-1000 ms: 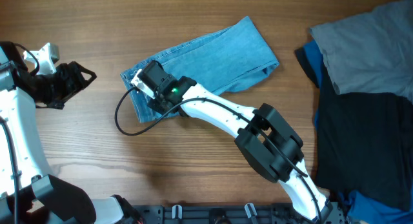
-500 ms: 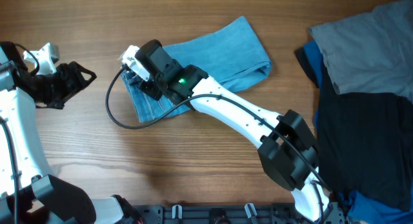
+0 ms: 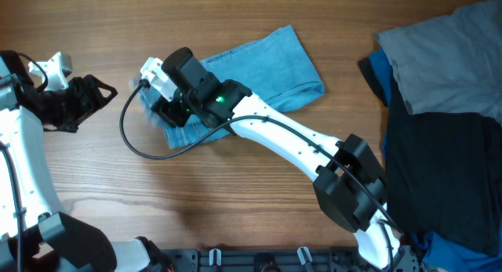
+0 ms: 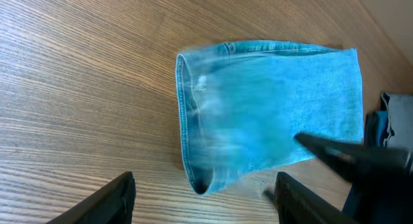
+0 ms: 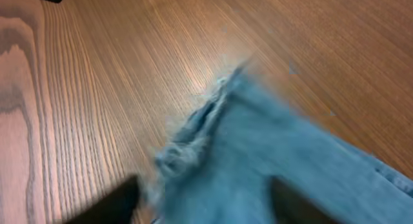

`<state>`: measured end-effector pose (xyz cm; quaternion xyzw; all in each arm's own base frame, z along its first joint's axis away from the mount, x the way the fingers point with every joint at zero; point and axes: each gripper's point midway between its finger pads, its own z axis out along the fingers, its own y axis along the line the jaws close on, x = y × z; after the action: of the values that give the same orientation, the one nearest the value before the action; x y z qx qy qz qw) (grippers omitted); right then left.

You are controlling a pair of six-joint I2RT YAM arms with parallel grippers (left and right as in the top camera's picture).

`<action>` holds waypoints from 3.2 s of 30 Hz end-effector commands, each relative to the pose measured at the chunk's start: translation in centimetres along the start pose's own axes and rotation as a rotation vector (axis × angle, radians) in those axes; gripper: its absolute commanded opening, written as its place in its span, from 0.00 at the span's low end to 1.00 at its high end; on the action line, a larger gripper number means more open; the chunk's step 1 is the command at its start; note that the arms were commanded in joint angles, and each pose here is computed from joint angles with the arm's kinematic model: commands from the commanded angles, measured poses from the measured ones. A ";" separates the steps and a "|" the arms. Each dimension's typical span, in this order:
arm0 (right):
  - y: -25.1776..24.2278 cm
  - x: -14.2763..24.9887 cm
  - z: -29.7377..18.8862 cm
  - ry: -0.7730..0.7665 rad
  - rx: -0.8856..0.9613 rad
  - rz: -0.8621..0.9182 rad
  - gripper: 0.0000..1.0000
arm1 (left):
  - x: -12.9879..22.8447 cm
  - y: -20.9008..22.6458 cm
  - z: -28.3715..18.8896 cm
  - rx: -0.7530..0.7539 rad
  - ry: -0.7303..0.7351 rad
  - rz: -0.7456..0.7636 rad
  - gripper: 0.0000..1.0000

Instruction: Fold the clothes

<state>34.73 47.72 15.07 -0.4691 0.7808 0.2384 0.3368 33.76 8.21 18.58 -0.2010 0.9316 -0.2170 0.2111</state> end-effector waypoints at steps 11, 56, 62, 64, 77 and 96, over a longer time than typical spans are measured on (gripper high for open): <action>-23.5 13.4 -11.7 0.205 0.338 0.788 0.04 | 1.5 -9.0 2.0 0.262 0.069 0.170 0.20; -22.4 26.1 -6.4 0.414 0.002 1.106 0.20 | 7.4 1.0 15.5 0.157 0.349 -0.016 0.94; -24.5 19.6 -12.1 0.227 0.018 0.971 0.40 | 4.5 -2.3 11.1 0.359 0.224 -0.035 0.88; -24.5 18.7 -12.8 0.208 0.021 0.942 0.45 | 3.7 -2.1 9.8 0.341 0.176 -0.015 0.88; -24.6 19.7 -12.2 0.250 0.067 0.929 0.52 | 7.5 0.4 17.7 0.149 0.299 0.128 1.00; -24.5 19.7 -11.9 0.271 0.096 0.850 0.53 | -1.4 -0.4 4.6 0.051 0.241 -0.031 0.04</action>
<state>46.14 17.66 6.77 -0.1074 0.9504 0.2682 0.1155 34.16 4.22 6.88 -0.1966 0.9366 -0.2902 -0.0056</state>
